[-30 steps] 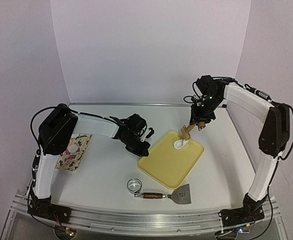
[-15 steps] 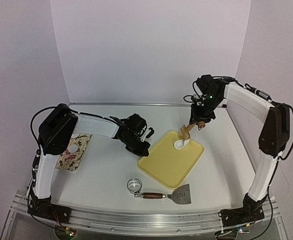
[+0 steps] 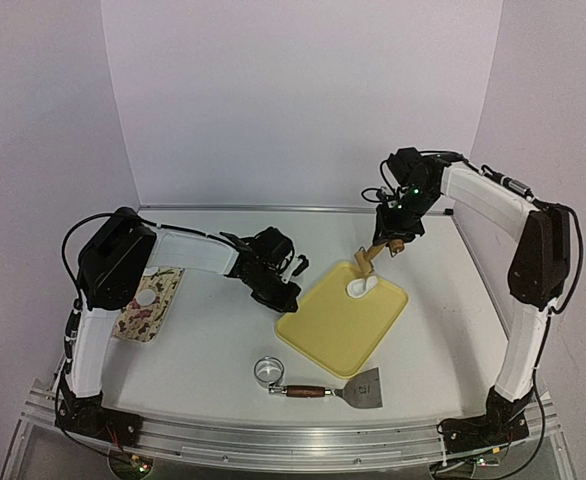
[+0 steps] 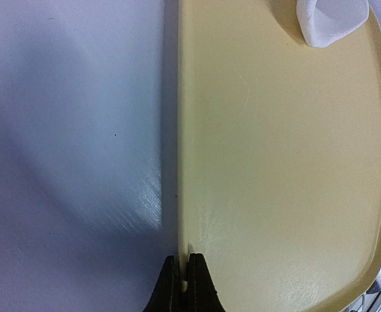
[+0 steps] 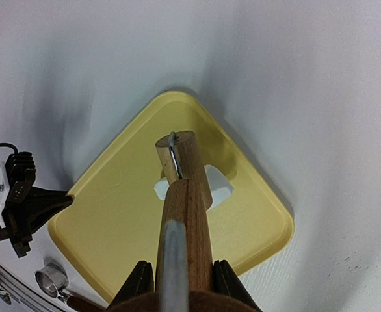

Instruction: Roll out the dumpling wrappers from the dough

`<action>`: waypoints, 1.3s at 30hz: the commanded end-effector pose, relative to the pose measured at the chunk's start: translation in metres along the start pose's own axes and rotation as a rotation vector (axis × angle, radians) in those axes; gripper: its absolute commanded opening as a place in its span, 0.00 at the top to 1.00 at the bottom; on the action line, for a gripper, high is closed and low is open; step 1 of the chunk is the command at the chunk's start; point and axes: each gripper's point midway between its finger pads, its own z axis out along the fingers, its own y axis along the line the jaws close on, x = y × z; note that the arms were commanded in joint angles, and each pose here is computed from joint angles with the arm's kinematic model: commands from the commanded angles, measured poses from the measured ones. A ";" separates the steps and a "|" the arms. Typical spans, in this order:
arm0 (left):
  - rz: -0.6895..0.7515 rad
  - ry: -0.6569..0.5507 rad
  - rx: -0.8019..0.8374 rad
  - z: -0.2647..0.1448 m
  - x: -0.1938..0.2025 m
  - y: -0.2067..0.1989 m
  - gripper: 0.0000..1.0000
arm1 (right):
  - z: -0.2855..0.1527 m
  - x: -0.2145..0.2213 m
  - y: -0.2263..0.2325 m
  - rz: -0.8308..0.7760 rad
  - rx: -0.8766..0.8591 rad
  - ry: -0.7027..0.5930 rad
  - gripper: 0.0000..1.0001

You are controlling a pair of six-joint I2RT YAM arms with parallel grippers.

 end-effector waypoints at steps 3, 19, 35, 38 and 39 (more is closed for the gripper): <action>-0.006 0.101 -0.043 0.018 0.028 0.014 1.00 | -0.005 -0.023 0.013 -0.037 -0.036 -0.056 1.00; -0.005 0.114 -0.050 0.023 0.028 0.016 1.00 | 0.010 0.011 -0.003 -0.021 0.012 0.026 1.00; 0.003 0.124 -0.055 0.029 0.023 0.018 1.00 | 0.011 -0.004 -0.013 0.032 0.079 -0.010 1.00; 0.003 0.125 -0.055 0.030 0.023 0.018 1.00 | 0.022 0.005 -0.010 0.045 0.052 0.034 1.00; 0.003 0.127 -0.056 0.030 0.024 0.018 1.00 | 0.026 0.009 -0.010 0.049 0.047 0.050 1.00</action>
